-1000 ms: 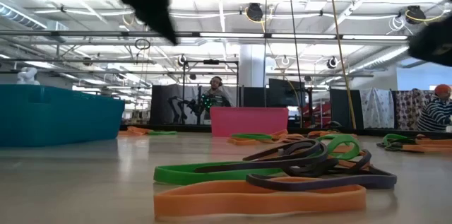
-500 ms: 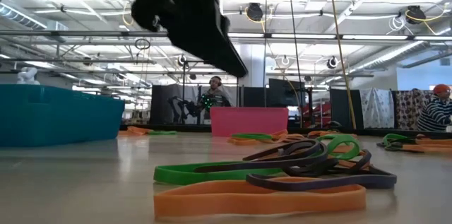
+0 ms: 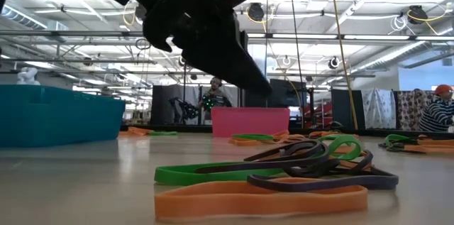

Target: Sort rubber bands into baskets

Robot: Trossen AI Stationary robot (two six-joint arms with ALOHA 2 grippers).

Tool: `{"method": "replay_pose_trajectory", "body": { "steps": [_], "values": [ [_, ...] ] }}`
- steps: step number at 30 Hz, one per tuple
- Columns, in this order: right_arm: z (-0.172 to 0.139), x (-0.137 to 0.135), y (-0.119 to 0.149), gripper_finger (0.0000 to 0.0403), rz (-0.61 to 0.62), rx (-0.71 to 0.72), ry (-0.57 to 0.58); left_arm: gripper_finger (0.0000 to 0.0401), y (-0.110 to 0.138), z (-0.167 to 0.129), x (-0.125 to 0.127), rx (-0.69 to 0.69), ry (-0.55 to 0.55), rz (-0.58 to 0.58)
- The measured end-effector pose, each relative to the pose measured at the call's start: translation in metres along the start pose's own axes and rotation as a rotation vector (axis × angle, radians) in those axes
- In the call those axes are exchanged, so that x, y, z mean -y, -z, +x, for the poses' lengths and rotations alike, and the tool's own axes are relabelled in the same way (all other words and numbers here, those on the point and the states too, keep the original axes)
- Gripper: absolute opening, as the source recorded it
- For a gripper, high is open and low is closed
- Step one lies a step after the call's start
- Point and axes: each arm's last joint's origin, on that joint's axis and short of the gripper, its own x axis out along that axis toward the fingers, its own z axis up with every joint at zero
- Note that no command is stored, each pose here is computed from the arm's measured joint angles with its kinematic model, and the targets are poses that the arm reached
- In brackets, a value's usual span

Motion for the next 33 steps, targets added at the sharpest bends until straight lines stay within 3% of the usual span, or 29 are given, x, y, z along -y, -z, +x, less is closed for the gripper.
{"method": "replay_pose_trajectory", "body": {
  "steps": [6, 13, 21, 27, 33],
  "values": [
    [0.008, 0.006, 0.008, 0.0154, 0.000, -0.016, -0.041, 0.0103, -0.001, 0.000, -0.002, 0.009, -0.005, 0.011],
    [0.008, 0.003, 0.010, 0.0015, -0.097, -0.095, -0.122, 0.0103, -0.007, 0.000, -0.002, 0.071, 0.018, 0.007],
    [0.002, -0.005, 0.002, 0.0003, -0.091, -0.050, -0.117, 0.0103, -0.026, 0.021, 0.009, 0.526, 0.298, 0.139],
    [-0.015, -0.022, -0.021, 0.0001, -0.185, 0.169, -0.049, 0.0102, -0.012, 0.052, 0.009, 0.723, 0.267, 0.080],
    [-0.030, -0.035, -0.041, 0.0001, -0.304, 0.383, 0.032, 0.0102, -0.022, 0.068, 0.003, 0.822, 0.216, 0.054]
  ]
}}
